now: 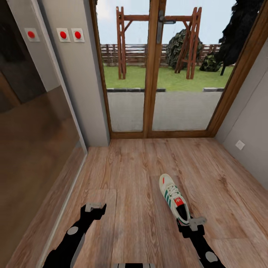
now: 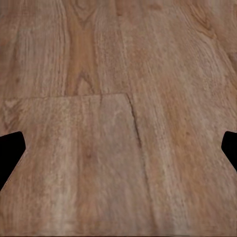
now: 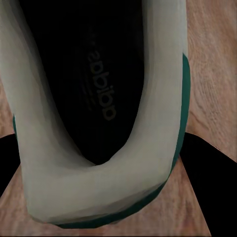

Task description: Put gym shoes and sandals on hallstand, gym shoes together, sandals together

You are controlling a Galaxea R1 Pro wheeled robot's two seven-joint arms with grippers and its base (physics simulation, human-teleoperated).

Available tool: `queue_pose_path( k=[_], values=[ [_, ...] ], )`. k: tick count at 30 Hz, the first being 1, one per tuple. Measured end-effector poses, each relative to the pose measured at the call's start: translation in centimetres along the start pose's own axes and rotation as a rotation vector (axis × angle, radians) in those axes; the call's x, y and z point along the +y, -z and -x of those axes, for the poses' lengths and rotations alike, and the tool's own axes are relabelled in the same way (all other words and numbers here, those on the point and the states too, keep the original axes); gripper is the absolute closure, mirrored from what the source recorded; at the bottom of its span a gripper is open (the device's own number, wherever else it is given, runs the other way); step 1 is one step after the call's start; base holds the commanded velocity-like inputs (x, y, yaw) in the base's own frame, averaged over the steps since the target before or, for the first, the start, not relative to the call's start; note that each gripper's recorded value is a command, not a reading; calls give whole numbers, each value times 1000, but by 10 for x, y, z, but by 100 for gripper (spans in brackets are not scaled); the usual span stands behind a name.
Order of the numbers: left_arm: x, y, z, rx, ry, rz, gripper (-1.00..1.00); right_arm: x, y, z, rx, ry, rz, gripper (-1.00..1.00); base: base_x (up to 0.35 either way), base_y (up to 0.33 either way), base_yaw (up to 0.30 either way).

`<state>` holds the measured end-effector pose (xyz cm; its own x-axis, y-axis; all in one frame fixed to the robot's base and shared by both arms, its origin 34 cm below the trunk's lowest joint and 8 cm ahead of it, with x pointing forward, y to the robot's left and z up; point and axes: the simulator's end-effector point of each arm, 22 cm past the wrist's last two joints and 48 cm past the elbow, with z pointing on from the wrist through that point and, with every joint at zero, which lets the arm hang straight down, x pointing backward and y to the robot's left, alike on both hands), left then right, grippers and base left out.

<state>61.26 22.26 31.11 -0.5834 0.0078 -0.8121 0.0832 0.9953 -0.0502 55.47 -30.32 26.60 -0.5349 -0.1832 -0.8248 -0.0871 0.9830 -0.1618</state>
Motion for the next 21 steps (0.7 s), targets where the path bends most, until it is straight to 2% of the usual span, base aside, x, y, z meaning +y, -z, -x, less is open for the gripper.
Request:
queue_pose_path(
  k=[2,3,5,6,7,11,17,21],
  values=[
    [9,7,-18,2,1,53,-100,0,7,-4,10,0,1,100,0,0,0],
    [18,13,-38,10,6,103,-100,-2,13,-10,20,0,0,100,0,0,0],
    [24,19,-46,14,9,140,-100,-3,19,-12,29,0,1,100,0,0,0],
    [33,24,-53,20,9,193,-100,-3,31,-26,44,-13,-3,100,0,0,0],
    [36,26,-52,19,8,206,-100,-3,35,-29,47,-20,-5,100,0,0,0],
    [41,30,-48,16,24,232,-100,-1,48,-40,59,-39,-7,100,0,0,0],
    [43,31,-44,7,32,237,-100,-3,51,-41,59,-44,-11,100,0,0,-5],
    [42,32,-41,0,33,236,-100,-13,52,-41,57,-70,-45,100,0,0,-60]
  ],
)
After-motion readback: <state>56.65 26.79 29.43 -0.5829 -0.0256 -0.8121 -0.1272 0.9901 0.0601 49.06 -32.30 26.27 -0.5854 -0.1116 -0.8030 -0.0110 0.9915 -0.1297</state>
